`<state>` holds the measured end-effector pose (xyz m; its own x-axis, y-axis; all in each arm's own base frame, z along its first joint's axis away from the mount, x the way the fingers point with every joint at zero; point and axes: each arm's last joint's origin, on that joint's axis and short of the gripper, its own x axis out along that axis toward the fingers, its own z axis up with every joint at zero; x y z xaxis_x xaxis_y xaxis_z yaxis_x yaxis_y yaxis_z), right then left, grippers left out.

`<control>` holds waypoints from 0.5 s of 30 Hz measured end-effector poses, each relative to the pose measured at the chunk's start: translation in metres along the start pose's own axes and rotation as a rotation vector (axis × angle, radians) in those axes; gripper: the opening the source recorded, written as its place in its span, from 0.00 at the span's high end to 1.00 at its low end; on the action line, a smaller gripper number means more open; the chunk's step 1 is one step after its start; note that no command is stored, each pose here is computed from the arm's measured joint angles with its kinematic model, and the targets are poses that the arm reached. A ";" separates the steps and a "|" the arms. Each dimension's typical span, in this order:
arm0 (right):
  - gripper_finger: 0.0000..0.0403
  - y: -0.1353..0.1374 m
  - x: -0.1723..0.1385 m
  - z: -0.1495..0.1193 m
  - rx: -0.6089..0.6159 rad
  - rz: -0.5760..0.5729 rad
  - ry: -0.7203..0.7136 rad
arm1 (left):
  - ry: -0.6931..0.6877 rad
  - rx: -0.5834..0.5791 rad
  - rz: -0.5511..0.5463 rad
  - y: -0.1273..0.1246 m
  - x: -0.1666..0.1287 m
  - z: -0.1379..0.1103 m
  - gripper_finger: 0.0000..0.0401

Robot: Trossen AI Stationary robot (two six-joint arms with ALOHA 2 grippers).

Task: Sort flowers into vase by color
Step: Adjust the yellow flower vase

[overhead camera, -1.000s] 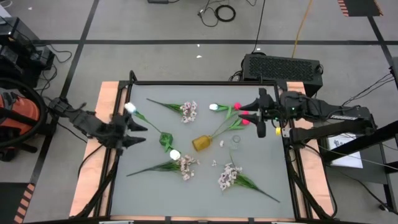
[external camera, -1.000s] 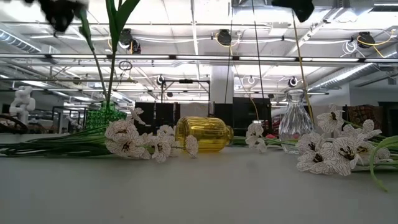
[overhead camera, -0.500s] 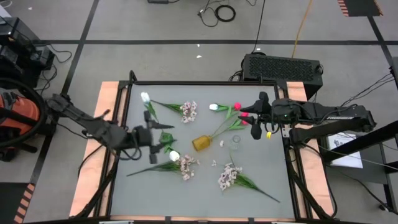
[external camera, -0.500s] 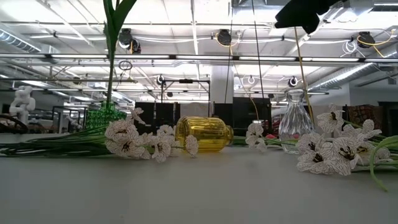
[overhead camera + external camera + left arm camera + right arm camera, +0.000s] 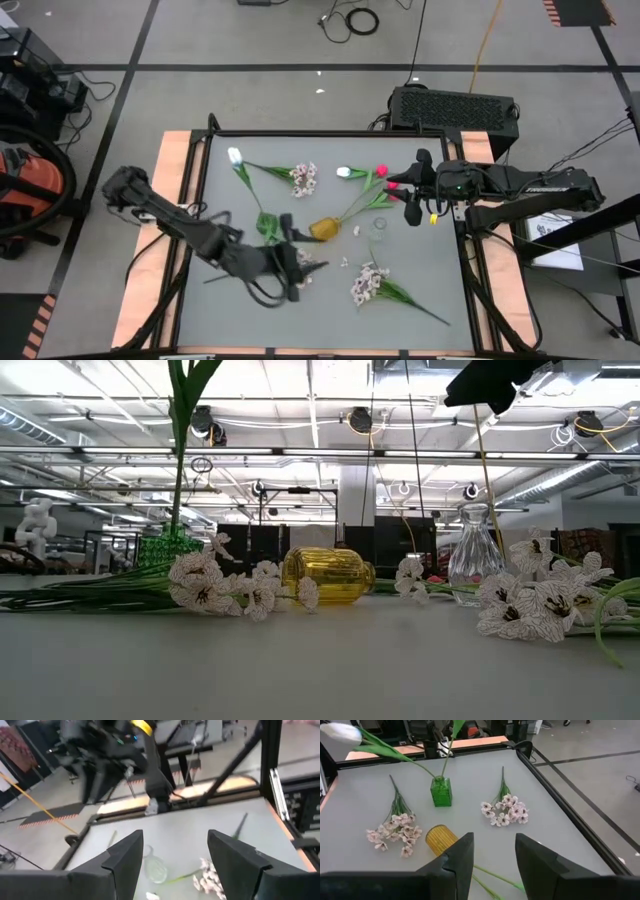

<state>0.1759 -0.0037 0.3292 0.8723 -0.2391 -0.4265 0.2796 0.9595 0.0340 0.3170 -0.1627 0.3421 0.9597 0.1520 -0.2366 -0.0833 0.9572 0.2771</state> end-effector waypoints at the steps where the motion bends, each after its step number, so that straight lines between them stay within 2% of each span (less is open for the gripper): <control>1: 0.66 0.000 0.000 0.000 -0.003 0.000 0.000 | 0.017 0.002 -0.001 -0.005 0.006 -0.002 0.43; 3: 0.66 0.000 0.000 0.000 -0.007 0.000 0.000 | 0.054 0.018 0.005 -0.011 0.018 -0.003 0.43; 7: 0.66 0.000 0.000 0.000 -0.006 0.000 0.000 | 0.166 -0.014 0.094 -0.008 0.040 -0.002 0.43; 15: 0.66 0.000 0.000 0.000 -0.021 0.000 -0.001 | 0.409 -0.124 0.102 0.013 0.089 -0.024 0.43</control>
<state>0.1758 -0.0037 0.3292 0.8727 -0.2394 -0.4255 0.2713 0.9624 0.0150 0.3946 -0.1306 0.3028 0.7615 0.3085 -0.5700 -0.2278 0.9507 0.2102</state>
